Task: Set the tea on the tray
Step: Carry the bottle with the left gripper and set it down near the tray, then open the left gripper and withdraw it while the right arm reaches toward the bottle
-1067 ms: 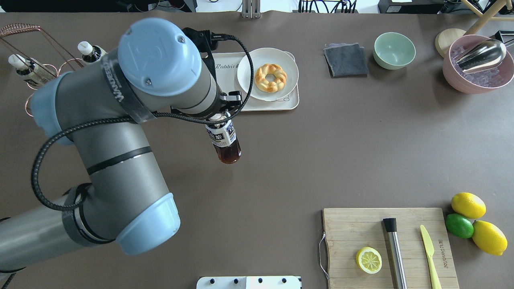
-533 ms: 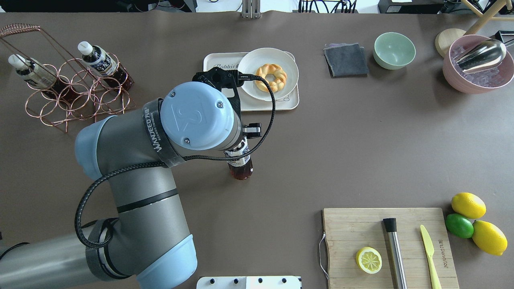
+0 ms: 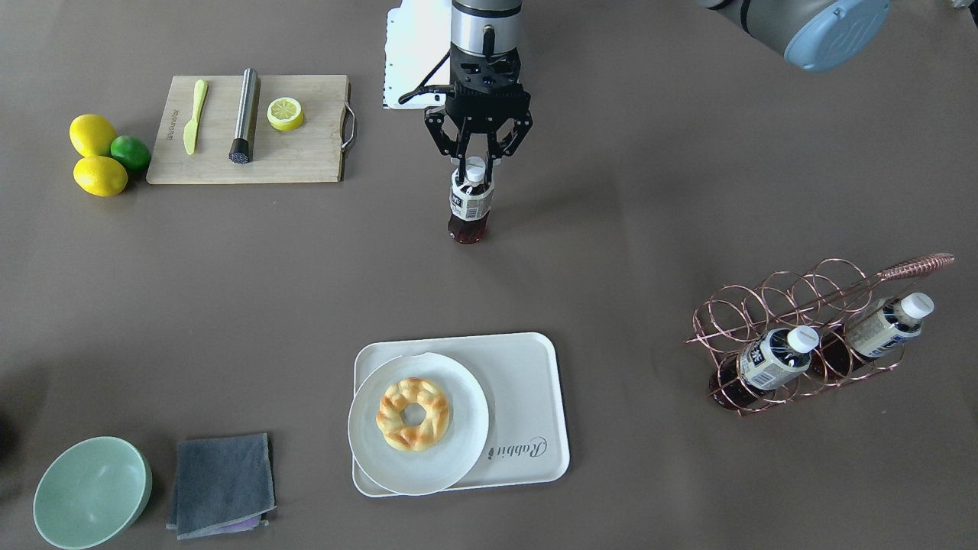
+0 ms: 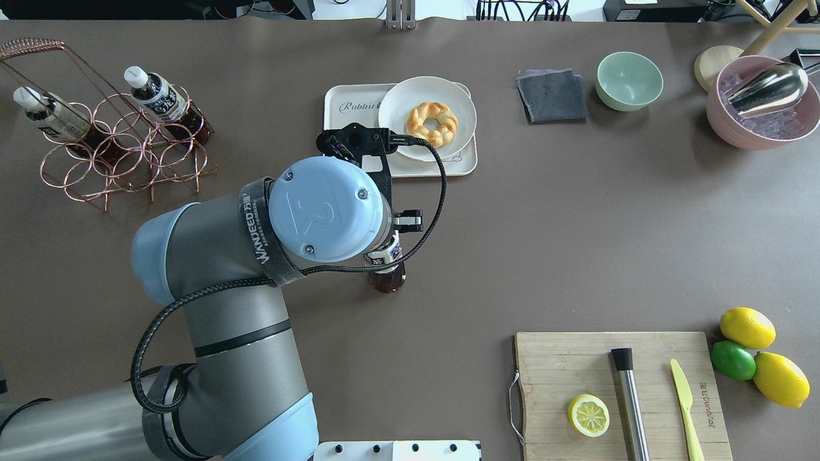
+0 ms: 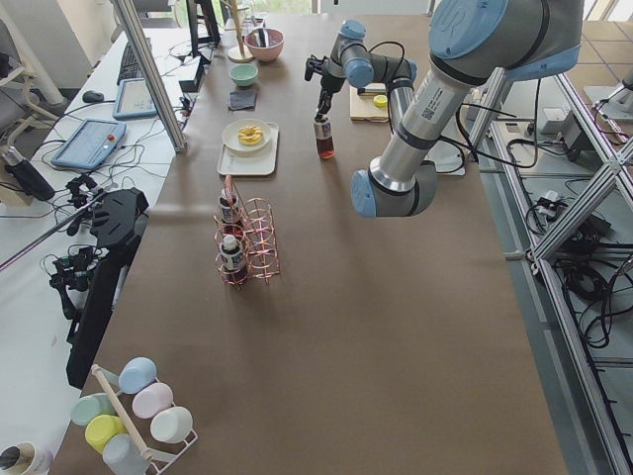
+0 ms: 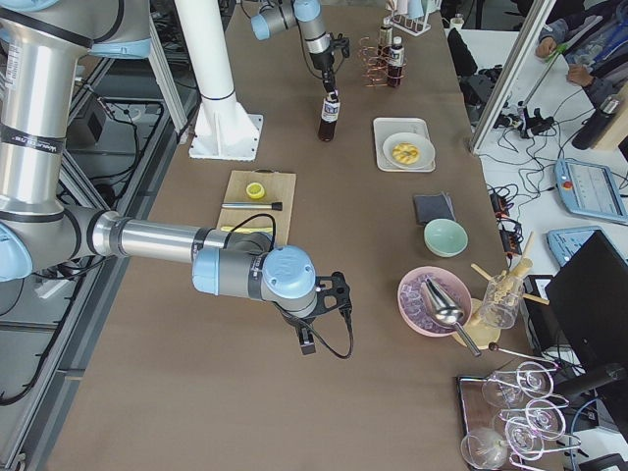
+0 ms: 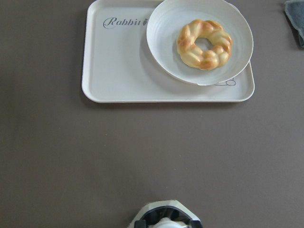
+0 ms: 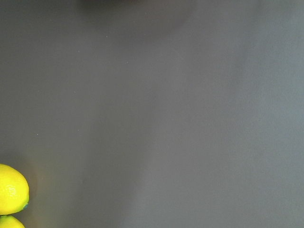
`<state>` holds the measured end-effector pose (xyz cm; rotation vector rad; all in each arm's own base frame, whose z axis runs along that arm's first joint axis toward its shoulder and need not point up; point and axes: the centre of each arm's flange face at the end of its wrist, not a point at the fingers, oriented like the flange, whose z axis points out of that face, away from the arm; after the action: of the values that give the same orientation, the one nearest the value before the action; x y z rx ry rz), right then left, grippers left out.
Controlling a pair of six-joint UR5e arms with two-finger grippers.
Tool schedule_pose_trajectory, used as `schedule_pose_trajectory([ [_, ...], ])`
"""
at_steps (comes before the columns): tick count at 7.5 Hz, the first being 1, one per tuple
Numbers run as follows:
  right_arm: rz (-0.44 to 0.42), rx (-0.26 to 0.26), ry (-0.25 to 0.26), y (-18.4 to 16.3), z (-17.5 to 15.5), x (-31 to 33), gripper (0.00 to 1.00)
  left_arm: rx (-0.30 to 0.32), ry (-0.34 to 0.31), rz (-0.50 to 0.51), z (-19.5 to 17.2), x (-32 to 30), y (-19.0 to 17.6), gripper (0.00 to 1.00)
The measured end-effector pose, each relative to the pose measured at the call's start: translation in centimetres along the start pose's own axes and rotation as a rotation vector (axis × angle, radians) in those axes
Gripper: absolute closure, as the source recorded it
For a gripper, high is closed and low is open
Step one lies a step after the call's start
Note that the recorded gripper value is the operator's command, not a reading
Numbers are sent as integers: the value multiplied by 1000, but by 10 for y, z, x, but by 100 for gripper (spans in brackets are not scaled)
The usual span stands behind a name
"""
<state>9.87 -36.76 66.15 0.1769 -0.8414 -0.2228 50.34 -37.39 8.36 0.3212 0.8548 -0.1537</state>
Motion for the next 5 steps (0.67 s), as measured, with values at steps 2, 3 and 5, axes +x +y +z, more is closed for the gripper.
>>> schedule_pose_trajectory([
  [2,-18,17,-17,-11,-5,-10,0,-2,1,2,0,1,2,7],
  [3,-34,42,-35,-26,-15,-31,0,-1,6,4,-3,1,2,7],
  [5,7,98,-58,-73,-50,-111,0,16,33,20,-23,-11,-7,7],
])
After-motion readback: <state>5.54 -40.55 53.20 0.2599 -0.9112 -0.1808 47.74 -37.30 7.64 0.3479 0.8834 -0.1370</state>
